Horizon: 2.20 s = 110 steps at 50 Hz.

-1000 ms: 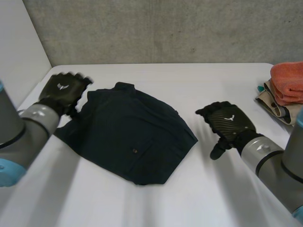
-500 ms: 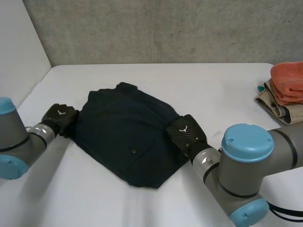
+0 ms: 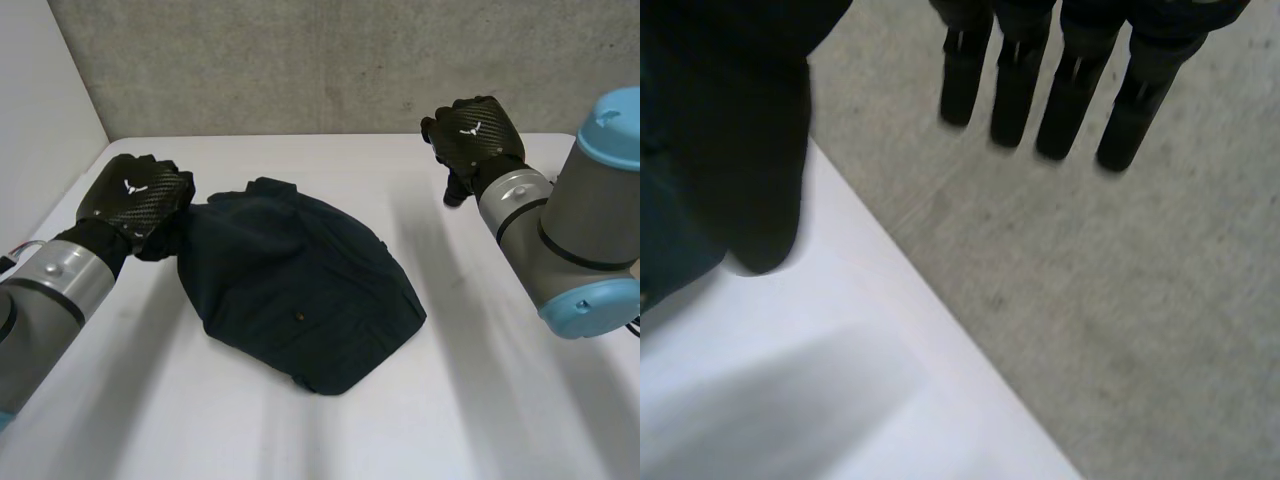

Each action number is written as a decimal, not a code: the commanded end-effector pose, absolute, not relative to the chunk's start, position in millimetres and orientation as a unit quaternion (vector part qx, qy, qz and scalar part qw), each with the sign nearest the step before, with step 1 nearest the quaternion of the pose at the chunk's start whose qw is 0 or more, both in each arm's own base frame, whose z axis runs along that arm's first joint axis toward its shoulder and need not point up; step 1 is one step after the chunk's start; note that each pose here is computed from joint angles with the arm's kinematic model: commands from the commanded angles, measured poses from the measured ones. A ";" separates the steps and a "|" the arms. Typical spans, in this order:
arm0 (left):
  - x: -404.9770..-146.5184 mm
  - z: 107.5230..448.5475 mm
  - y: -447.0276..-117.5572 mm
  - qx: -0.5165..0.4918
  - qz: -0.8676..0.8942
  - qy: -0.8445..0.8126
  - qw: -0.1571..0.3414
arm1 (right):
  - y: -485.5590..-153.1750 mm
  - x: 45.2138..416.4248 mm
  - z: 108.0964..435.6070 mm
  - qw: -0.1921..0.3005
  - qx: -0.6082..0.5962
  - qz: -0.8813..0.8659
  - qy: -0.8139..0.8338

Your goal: Fold the laundry.

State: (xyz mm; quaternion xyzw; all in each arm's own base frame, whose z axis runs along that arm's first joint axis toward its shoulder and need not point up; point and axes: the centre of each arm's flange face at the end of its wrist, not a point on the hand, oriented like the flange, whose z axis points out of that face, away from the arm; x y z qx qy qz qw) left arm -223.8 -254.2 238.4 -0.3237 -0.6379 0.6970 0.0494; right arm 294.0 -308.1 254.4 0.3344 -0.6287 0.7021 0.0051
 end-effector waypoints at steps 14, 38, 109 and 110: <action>-231.9 264.3 -242.7 -0.315 0.728 -0.607 0.047 | -148.5 341.6 157.6 -0.235 0.249 0.452 -0.824; -229.6 331.0 -223.7 -0.269 0.801 -0.534 0.029 | -214.9 326.9 258.7 -0.152 0.186 0.673 -0.699; -289.0 290.9 -299.5 -0.225 0.784 -0.574 0.074 | -345.2 290.5 272.0 -0.045 0.380 0.642 -0.665; -287.0 287.0 -289.2 -0.234 0.771 -0.588 0.074 | -340.4 287.1 271.1 -0.050 0.386 0.633 -0.669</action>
